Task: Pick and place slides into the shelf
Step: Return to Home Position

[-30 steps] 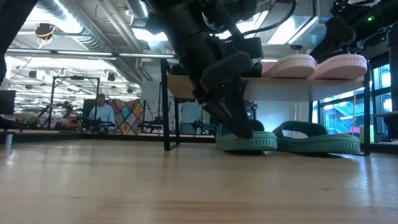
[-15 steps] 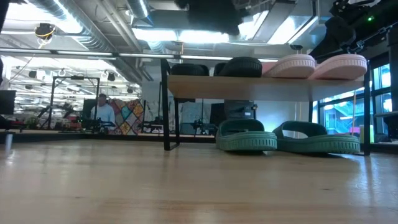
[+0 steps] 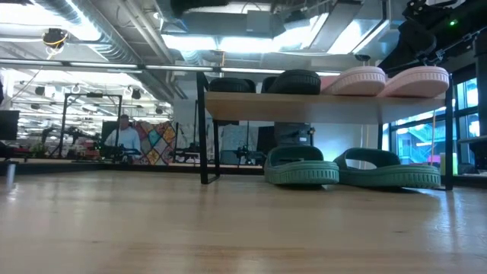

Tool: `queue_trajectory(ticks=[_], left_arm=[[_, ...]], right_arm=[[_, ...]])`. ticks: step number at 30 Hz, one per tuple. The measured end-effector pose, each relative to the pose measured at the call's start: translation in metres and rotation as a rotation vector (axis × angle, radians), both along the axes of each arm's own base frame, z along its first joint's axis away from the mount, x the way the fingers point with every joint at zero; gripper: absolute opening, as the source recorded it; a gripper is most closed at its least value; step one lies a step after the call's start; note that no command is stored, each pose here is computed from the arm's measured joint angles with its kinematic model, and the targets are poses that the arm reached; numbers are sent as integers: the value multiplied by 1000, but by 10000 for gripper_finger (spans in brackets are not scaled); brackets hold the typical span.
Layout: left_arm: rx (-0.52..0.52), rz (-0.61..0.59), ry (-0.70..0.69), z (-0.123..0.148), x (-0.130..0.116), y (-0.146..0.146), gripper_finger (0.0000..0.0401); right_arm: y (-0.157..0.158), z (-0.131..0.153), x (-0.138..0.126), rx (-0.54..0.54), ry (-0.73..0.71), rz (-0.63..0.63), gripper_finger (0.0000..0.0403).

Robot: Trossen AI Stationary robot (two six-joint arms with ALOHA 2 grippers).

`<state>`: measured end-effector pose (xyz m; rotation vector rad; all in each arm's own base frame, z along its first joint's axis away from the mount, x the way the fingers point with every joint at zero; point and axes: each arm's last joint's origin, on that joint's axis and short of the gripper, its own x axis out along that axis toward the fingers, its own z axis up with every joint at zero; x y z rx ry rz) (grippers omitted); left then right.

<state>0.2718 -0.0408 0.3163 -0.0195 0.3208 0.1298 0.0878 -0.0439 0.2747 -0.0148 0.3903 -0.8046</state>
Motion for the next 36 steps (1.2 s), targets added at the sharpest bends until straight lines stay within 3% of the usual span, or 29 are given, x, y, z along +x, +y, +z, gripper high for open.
queue_trajectory(ticks=[5, 9, 21, 28, 36], left_arm=[[6, 256, -33, -15, -35, 21, 171], [-30, 336, -13, -37, -50, 32, 171], [-42, 401, 37, -77, -64, 45, 171], [-38, 422, 5, -77, -78, 51, 171], [-32, 416, -91, -81, -114, 53, 171]], right_arm=[[0, 0, 0, 0, 0, 0, 225], [0, 0, 0, 0, 0, 0, 225], [0, 0, 0, 0, 0, 0, 225], [0, 0, 0, -1, 0, 0, 225], [2, 3, -7, -13, -38, -2, 225]])
